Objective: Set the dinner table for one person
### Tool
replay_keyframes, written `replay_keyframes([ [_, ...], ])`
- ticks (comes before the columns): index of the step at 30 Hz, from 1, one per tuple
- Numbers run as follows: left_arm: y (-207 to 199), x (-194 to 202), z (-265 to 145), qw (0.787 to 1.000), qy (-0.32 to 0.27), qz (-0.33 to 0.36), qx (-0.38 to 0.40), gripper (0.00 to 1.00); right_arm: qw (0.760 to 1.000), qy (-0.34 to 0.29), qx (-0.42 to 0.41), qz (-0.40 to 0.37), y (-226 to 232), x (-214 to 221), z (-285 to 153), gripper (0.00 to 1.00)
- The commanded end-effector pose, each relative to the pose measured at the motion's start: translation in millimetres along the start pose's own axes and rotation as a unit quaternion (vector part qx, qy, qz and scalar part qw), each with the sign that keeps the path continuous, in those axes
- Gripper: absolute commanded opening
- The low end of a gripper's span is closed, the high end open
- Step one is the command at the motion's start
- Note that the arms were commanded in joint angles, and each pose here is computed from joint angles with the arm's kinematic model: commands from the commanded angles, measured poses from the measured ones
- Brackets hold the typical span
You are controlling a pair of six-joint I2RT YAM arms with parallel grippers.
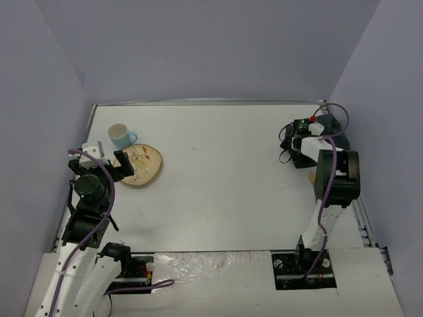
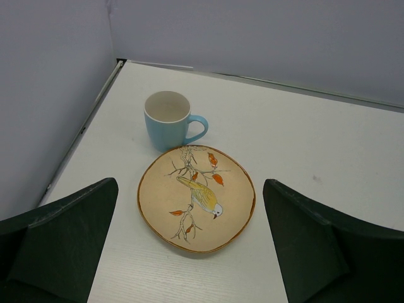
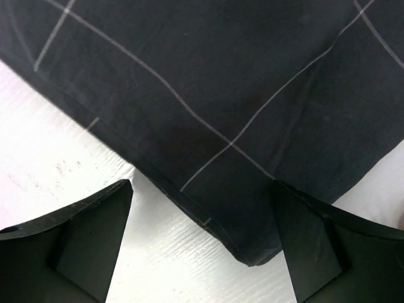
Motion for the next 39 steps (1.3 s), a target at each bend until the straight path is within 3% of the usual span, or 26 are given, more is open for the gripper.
replay_keyframes([
  [1, -4, -16, 1, 1.0, -0.028, -0.008, 0.007, 0.97, 1.0, 0.002, -0.004, -0.003, -3, 10, 12, 0.66],
  [7, -5, -16, -1, 0.999, -0.03, -0.01, 0.009, 0.97, 0.999, 0.021, -0.024, -0.033, 2, 22, 17, 0.09],
  [9, -5, -17, -1, 0.999, -0.032, -0.01, 0.011, 0.97, 0.997, 0.019, -0.053, -0.055, 16, 19, 12, 0.0],
  [15, -4, -18, -2, 0.999, -0.034, -0.011, 0.01, 0.97, 0.968, -0.033, -0.178, -0.172, 116, 28, -53, 0.0],
  [20, -5, -18, -2, 0.999, -0.034, -0.012, 0.012, 0.97, 0.926, -0.015, -0.289, -0.242, 187, 91, -118, 0.0],
  [29, -15, -16, -1, 0.999, -0.016, -0.029, 0.042, 0.97, 0.856, 0.086, -0.359, -0.363, 192, 198, -174, 0.0],
  [36, -43, -7, 11, 0.992, 0.05, -0.05, 0.105, 0.97, 0.753, 0.116, -0.43, -0.483, 193, 265, -247, 0.0],
  [39, -50, -6, 15, 0.989, 0.07, -0.054, 0.116, 0.97, 0.715, 0.133, -0.454, -0.515, 185, 274, -258, 0.12],
])
Point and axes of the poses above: each gripper's point midway between its finger pads, its own z axis out along the fingers, its own y axis along the line the jaws close on, x = y × z, the point moved 5 cm from there along -z, back along the fingers, and after that the axes turned 6 degrees about -z, right-handed, at the moved point
